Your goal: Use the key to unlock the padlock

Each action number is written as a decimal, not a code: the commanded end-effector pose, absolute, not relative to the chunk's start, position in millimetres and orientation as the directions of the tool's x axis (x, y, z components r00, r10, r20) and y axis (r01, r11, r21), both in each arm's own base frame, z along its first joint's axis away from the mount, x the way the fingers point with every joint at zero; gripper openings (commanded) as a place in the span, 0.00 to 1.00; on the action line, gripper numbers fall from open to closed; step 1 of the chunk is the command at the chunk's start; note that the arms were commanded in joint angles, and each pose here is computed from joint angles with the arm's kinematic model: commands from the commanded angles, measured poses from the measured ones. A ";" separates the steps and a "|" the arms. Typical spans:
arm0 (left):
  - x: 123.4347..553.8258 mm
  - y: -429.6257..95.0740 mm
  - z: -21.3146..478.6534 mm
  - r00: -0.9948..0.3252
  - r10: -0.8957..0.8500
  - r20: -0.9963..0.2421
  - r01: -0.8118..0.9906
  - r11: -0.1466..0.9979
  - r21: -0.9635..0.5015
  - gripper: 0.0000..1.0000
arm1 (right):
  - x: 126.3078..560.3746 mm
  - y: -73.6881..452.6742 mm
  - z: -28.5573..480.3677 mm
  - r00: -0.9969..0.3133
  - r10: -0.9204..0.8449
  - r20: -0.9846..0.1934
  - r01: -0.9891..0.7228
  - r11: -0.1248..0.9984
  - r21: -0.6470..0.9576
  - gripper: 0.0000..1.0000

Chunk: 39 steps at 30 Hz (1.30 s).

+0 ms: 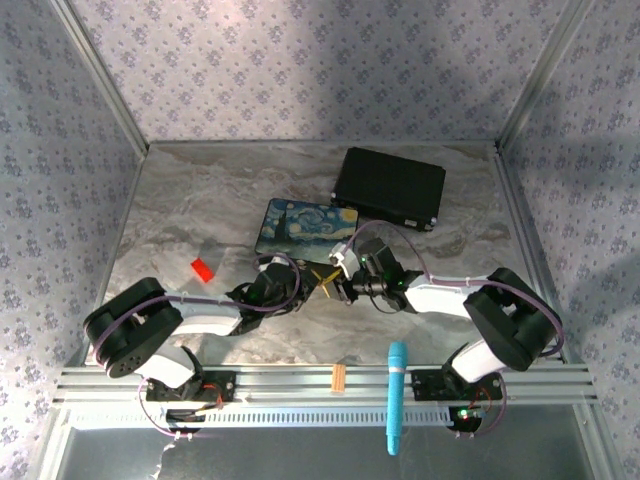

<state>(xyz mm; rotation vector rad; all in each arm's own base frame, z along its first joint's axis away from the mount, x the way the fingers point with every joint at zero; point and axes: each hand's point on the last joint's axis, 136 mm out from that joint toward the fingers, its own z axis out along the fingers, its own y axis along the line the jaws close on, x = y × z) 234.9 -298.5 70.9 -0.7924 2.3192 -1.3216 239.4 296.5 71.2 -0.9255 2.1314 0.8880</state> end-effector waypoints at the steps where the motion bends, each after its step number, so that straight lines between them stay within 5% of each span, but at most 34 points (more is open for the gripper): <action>1: 221.7 -295.9 62.7 -0.807 -0.590 -0.020 -0.297 0.436 -0.850 0.00 | 272.4 272.7 66.3 -0.602 -0.281 -0.748 -0.682 0.668 0.297 0.22; 17: 224.0 -293.1 49.0 -0.796 -0.605 -0.027 -0.326 0.466 -0.822 0.00 | 259.8 267.3 76.9 -0.623 -0.219 -0.751 -0.654 0.672 0.347 0.37; 25: 224.8 -291.4 44.4 -0.797 -0.602 -0.049 -0.329 0.501 -0.801 0.00 | 261.8 242.6 96.1 -0.639 -0.154 -0.754 -0.564 0.760 0.323 0.65; 29: 223.9 -283.3 43.3 -0.805 -0.584 -0.099 -0.320 0.569 -0.758 0.00 | 282.9 221.0 108.3 -0.701 -0.090 -0.708 -0.411 0.862 0.298 0.73; 39: 211.2 -242.3 33.7 -0.879 -0.412 -0.241 -0.232 0.811 -0.537 0.00 | 327.8 232.6 85.2 -0.810 -0.136 -0.571 -0.309 0.926 0.217 0.73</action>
